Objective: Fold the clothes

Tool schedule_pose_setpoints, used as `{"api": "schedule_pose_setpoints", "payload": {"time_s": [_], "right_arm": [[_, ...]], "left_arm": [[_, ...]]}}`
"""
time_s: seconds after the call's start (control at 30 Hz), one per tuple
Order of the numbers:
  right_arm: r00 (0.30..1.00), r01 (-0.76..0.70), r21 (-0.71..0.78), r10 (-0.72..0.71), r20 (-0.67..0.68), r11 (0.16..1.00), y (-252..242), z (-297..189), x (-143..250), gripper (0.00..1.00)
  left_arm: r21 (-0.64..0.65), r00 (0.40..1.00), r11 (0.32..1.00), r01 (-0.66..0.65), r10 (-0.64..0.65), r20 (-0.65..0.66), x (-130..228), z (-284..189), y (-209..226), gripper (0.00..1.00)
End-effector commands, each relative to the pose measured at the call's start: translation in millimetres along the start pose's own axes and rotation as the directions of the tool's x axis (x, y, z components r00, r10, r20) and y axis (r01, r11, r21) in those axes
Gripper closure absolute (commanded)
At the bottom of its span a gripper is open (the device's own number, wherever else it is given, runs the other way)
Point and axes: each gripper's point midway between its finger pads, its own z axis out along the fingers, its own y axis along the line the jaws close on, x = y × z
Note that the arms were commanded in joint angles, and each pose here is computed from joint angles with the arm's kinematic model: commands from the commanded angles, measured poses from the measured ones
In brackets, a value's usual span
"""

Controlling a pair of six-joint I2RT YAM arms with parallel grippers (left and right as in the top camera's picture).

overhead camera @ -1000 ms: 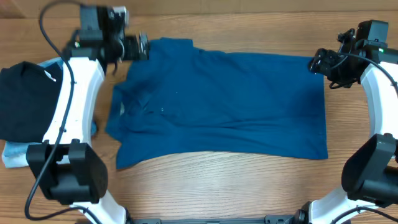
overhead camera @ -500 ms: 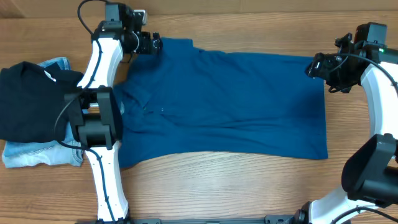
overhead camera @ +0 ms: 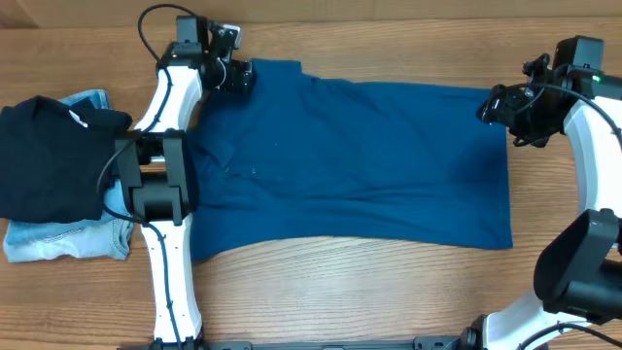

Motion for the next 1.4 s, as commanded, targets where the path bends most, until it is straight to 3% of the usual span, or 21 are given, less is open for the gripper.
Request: {"api": "schedule_pose_setpoints", "payload": {"time_s": [0.0,0.07,0.1,0.3,0.43,0.5,0.63,0.87,1.1,1.3,1.37], "right_arm": [[0.999,0.021,0.004,-0.021,0.048,1.0,4.8,-17.3,-8.0,0.19],[0.999,0.021,0.003,-0.021,0.048,1.0,4.9,-17.3,-8.0,0.18],[0.999,0.021,0.003,-0.021,0.047,1.0,5.0,-17.3,-7.7,0.19],[0.998,0.017,0.065,-0.021,0.062,0.998,-5.7,-17.7,-11.1,0.2],[0.975,0.031,0.119,-0.056,0.215,0.992,-11.9,-21.5,-49.6,0.34],[0.964,0.036,0.116,-0.065,0.257,0.993,-11.8,-17.5,-63.0,0.34],[0.974,0.021,0.121,-0.048,0.222,0.992,-29.3,40.6,-74.7,0.29],[0.97,-0.027,0.13,-0.006,0.243,0.991,-73.4,121.3,-93.8,0.28],[0.958,-0.048,-0.035,0.056,0.281,0.998,-68.9,144.2,-106.3,0.29],[0.947,-0.024,-0.064,0.043,0.319,0.998,-65.1,148.6,-116.0,0.3],[0.942,-0.019,-0.065,0.04,0.332,0.998,-64.8,148.4,-119.2,0.39]], "left_arm": [[0.025,1.0,1.0,-0.007,0.007,-0.017,7.0,11.1,-5.6,0.46],[0.026,1.0,1.0,-0.005,0.005,-0.022,8.3,11.1,-5.8,0.53],[0.027,1.0,1.0,-0.002,0.002,-0.03,10.2,11.0,-6.0,0.63],[0.022,0.994,0.998,0.053,-0.051,-0.096,23.0,-2.5,-0.1,0.96],[0.003,0.98,0.988,0.157,-0.155,-0.123,15.3,-33.4,4.5,0.96],[-0.009,0.969,0.978,0.209,-0.208,-0.133,13.9,-47.3,7.7,0.96],[-0.09,0.922,0.942,0.322,-0.334,-0.198,35.0,-57.7,22.4,0.96],[-0.086,0.914,0.944,0.319,-0.33,-0.234,41.7,-57.5,13.9,0.96],[-0.07,0.923,0.955,0.29,-0.298,-0.243,39.5,-52.3,-1.0,0.96],[-0.067,0.925,0.956,0.284,-0.292,-0.242,38.4,-51.0,-3.9,0.96],[-0.067,0.925,0.956,0.284,-0.292,-0.242,38.4,-51.0,-3.9,0.96]]}}
